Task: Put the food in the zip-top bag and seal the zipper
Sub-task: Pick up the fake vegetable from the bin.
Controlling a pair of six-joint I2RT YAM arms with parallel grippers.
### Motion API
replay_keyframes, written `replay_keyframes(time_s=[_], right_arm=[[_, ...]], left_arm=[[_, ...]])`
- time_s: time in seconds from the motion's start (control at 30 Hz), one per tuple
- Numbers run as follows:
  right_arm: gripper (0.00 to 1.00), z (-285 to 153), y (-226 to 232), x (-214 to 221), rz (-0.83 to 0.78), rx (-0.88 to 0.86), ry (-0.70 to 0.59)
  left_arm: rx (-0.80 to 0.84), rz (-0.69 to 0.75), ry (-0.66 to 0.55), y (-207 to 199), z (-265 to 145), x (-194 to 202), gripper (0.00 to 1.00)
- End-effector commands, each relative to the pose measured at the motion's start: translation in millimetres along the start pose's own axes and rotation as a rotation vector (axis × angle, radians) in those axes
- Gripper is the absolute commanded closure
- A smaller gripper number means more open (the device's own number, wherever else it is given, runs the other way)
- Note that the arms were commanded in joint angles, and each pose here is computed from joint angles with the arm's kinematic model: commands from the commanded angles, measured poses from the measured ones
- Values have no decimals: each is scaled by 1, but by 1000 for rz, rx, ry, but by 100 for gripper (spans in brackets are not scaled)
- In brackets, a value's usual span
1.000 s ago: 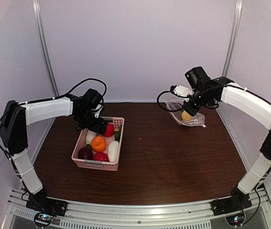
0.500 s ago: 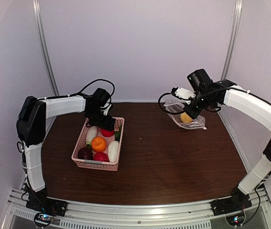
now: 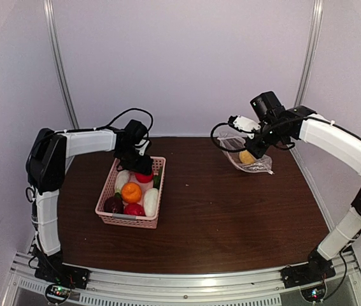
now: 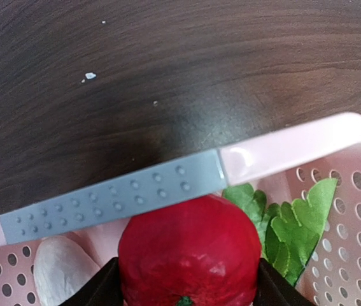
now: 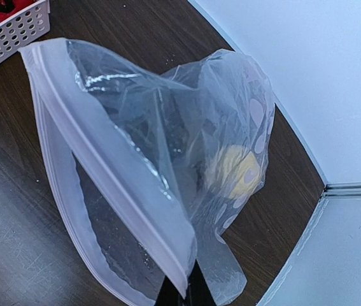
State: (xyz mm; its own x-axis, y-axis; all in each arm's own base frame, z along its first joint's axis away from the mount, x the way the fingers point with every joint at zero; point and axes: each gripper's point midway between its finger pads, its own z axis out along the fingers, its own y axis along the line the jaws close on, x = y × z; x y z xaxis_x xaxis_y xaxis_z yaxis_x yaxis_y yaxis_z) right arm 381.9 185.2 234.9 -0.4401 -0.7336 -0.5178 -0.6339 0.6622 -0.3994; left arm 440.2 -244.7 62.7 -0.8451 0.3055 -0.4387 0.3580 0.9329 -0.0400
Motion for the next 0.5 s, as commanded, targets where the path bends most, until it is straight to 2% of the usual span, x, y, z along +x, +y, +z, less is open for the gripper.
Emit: replay_keyframes(time_s=[0.0, 0.17, 0.3, 0.47], right_arm=[[100, 0, 2, -3, 22, -10, -12], [100, -5, 1, -2, 23, -7, -19], [100, -5, 4, -4, 27, -25, -25], [100, 0, 10, -14, 58, -68, -33]], left_arm=[[12, -17, -28, 1, -12, -9, 41], [2, -36, -84, 6, -63, -10, 43], [30, -65, -186, 4, -117, -18, 43], [313, -1, -409, -49, -188, -39, 44]])
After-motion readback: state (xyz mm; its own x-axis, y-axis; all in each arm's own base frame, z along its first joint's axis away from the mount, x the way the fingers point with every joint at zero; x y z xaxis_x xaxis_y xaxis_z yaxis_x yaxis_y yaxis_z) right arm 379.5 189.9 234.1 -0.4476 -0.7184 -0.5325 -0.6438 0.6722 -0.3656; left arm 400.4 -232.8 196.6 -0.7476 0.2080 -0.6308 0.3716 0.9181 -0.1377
